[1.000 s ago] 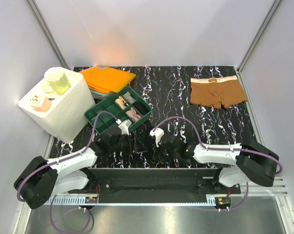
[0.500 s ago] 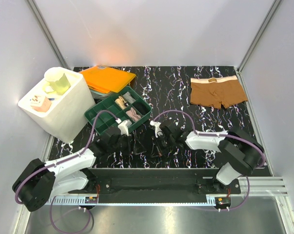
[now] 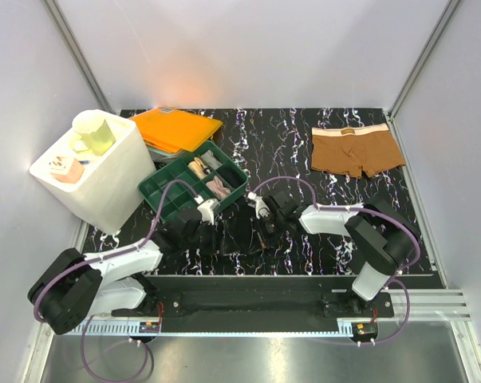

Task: Roll the underwear
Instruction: Roll the underwear to the center of the board.

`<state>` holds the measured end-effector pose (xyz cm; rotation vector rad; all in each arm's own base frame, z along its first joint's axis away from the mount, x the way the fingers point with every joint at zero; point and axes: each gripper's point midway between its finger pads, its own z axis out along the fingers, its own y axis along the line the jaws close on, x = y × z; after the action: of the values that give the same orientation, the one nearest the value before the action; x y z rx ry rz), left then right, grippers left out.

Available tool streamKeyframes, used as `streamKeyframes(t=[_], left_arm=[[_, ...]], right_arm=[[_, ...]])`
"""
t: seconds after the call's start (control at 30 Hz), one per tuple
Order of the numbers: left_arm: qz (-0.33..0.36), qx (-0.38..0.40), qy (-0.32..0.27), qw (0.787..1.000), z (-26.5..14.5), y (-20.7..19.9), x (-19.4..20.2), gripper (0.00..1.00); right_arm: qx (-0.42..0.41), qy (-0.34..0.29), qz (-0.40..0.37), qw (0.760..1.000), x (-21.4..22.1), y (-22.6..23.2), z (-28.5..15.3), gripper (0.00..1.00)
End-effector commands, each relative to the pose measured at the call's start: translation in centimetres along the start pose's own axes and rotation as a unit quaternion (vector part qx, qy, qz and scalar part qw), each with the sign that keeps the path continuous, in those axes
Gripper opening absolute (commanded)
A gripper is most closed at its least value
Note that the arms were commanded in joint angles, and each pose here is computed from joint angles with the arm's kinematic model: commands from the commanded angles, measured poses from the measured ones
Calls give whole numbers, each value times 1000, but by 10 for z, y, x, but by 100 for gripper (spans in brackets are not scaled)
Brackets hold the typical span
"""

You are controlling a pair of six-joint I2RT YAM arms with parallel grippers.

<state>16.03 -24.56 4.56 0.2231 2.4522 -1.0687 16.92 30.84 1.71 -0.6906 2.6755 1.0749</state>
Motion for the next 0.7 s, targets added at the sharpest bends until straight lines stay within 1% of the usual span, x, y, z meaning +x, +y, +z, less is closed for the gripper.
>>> streamKeyframes(t=[0.0, 0.13, 0.33, 0.43, 0.57, 0.67], left_arm=[[40, 30, -22, 999, 4, -15, -17, 72], [33, 21, -7, 999, 14, -11, -14, 72], [30, 15, -16, 999, 22, -10, -20, 70], [27, 13, -18, 999, 27, -9, -22, 68], [15, -9, -19, 1000, 31, 0, -21, 64], [8, -21, -17, 1000, 35, 6, -20, 59]], right_arm=[[-6, 10, 2, 1000, -4, 0, -1, 0], [-8, 12, -1, 1000, -3, 0, -2, 0], [-8, 19, 0, 1000, 0, -1, -1, 0], [-9, 21, -1, 1000, 0, -2, 1, 0], [-12, 22, -3, 1000, 0, -1, 1, 0], [-11, 23, -4, 1000, 0, -2, 1, 0]])
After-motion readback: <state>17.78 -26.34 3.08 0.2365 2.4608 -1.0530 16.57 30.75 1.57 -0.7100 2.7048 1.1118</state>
